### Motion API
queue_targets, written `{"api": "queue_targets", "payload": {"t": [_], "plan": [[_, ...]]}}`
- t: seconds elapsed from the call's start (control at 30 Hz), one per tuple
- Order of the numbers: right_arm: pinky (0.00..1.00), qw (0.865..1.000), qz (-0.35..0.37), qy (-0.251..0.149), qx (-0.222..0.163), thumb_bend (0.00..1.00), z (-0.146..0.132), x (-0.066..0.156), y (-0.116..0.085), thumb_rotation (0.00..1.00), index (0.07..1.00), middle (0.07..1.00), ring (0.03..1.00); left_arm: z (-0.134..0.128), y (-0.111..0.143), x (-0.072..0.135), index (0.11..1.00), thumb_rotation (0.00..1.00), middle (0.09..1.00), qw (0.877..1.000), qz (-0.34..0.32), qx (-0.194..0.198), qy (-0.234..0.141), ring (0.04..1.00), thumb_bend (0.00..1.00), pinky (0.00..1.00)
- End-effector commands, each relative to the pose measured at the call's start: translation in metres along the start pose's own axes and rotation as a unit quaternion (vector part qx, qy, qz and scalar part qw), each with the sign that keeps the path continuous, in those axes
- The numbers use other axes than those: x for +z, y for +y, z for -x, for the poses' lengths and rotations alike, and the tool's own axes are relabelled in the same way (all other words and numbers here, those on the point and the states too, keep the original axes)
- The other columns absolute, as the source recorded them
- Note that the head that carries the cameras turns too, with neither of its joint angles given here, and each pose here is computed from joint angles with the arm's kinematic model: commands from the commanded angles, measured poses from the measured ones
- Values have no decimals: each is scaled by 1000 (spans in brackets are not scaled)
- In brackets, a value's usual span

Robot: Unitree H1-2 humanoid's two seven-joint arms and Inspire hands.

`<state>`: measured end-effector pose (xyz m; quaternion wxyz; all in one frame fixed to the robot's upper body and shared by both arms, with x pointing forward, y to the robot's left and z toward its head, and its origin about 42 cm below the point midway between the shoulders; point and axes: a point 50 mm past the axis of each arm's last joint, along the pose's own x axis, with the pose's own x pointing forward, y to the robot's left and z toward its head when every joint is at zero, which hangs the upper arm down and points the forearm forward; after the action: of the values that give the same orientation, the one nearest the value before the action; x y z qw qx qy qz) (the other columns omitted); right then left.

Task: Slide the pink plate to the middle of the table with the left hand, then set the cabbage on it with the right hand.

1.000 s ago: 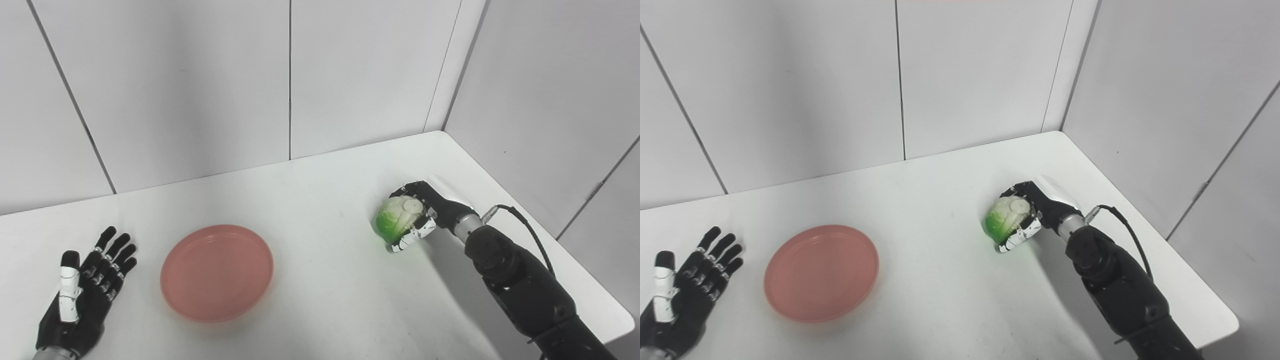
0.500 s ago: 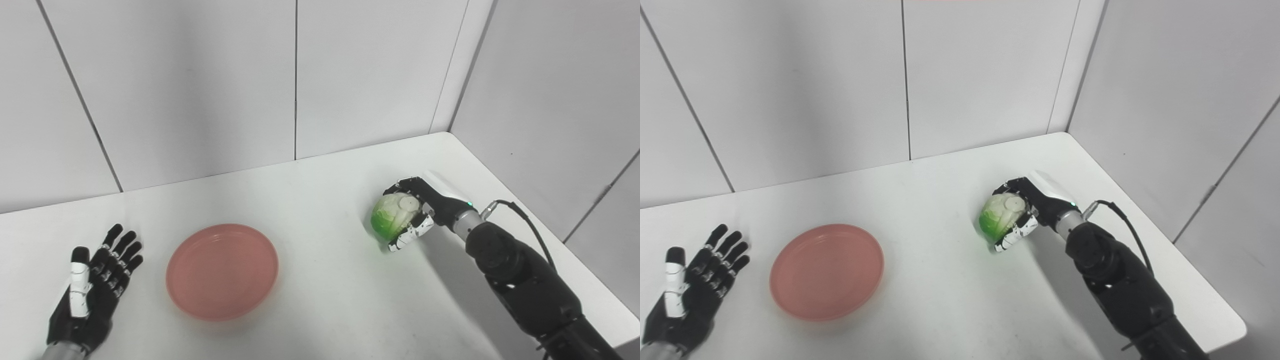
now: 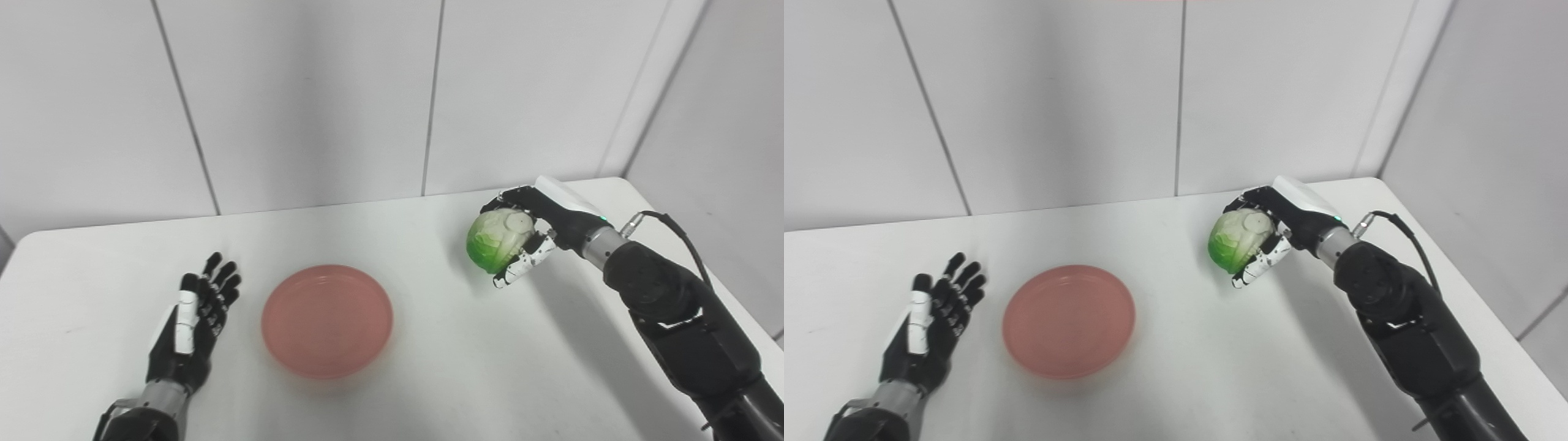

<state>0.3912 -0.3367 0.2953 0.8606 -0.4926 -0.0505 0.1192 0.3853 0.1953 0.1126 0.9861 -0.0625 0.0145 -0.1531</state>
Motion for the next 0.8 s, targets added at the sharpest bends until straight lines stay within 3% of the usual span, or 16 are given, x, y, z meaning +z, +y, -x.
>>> {"api": "queue_targets", "payload": {"t": [0.0,0.33,0.77], "plan": [[342,998,23,-56,-21,514,-7,26,-18,0,538,474,389,8,-20,-33,994,1000,976,995,15,-15,97,979,884,1000],[385,991,16,-129,26,517,-48,73,7,0,527,474,410,-3,-38,-37,997,1000,982,995,2,-17,103,979,852,1000],[375,982,-17,-181,53,516,-85,117,37,0,522,483,411,-11,-55,-40,1000,1000,982,995,-1,-26,98,973,825,981]]}}
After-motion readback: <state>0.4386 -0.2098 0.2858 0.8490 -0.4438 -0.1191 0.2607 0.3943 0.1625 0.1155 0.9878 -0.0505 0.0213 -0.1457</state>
